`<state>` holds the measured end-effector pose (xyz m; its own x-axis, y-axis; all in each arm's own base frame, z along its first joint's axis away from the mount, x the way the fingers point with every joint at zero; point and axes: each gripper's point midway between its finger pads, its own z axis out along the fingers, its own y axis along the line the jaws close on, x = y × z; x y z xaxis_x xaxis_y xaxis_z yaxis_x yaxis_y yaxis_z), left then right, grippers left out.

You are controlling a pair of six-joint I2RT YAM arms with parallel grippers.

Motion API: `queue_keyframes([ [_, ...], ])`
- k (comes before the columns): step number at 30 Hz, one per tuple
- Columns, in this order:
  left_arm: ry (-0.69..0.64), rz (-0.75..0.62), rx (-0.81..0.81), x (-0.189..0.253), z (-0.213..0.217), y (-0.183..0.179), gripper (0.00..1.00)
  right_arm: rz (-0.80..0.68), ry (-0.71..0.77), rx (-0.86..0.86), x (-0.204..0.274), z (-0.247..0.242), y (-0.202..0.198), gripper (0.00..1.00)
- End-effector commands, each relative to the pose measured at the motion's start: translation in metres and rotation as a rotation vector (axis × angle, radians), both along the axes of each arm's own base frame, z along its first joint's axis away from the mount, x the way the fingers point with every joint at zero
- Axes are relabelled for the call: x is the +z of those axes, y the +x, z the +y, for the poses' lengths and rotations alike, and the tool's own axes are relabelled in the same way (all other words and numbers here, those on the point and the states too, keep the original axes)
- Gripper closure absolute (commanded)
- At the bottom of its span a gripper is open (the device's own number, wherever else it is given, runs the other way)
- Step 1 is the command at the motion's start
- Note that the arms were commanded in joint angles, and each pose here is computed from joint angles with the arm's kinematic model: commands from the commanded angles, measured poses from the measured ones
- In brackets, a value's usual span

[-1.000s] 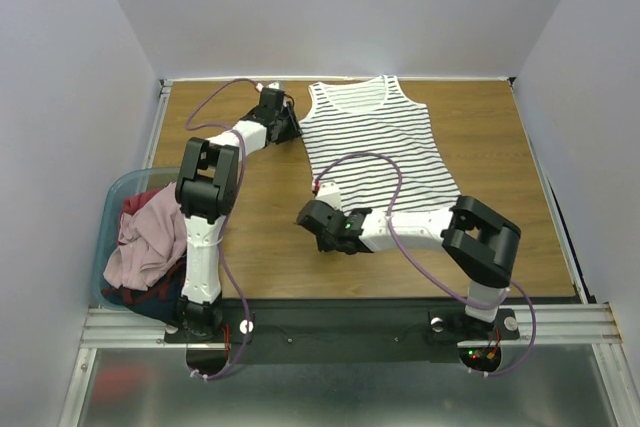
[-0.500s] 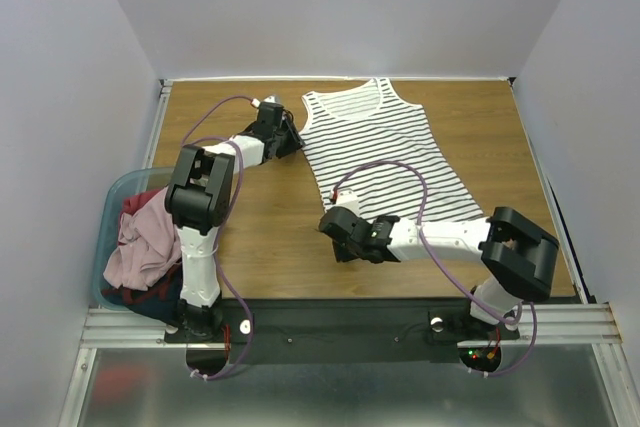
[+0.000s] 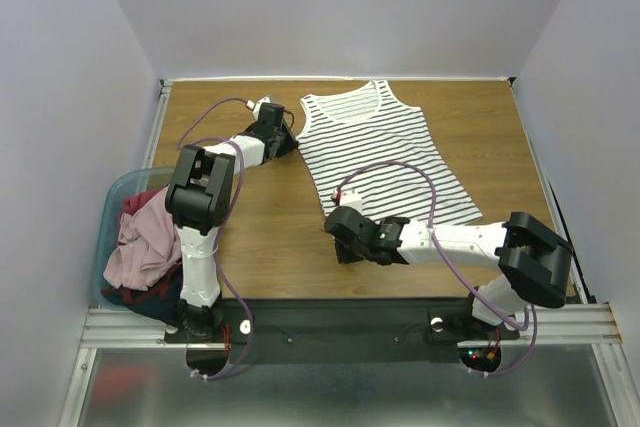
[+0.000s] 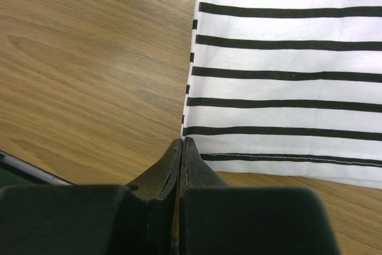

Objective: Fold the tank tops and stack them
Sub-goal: Fold the tank top

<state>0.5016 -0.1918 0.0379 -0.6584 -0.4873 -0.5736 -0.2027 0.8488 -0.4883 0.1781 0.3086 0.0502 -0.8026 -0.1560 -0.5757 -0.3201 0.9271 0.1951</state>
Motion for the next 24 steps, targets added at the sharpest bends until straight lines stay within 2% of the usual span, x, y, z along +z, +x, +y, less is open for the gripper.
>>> queue_keyframes([
  [1, 0.034, -0.007, 0.033, 0.001, 0.006, 0.008, 0.66, -0.01, 0.071, 0.021, 0.018, 0.01, -0.004, 1.0],
  [12, 0.04, -0.03, 0.011, 0.005, 0.002, 0.02, 0.66, 0.015, 0.069, 0.032, 0.013, 0.009, -0.01, 1.0],
  [15, 0.045, -0.024, 0.015, 0.002, 0.002, 0.02, 0.74, 0.016, 0.069, 0.031, 0.013, 0.009, -0.01, 1.0],
  [18, 0.048, -0.02, 0.014, 0.0, 0.002, 0.021, 0.87, 0.021, 0.068, 0.035, 0.012, 0.01, -0.011, 1.0],
  [19, 0.048, -0.02, 0.01, 0.0, 0.001, 0.021, 0.98, 0.022, 0.067, 0.036, 0.012, 0.01, -0.011, 1.0],
  [24, 0.086, -0.052, 0.068, 0.018, 0.016, 0.021, 1.0, 0.05, 0.064, 0.057, 0.006, 0.017, -0.017, 1.0],
])
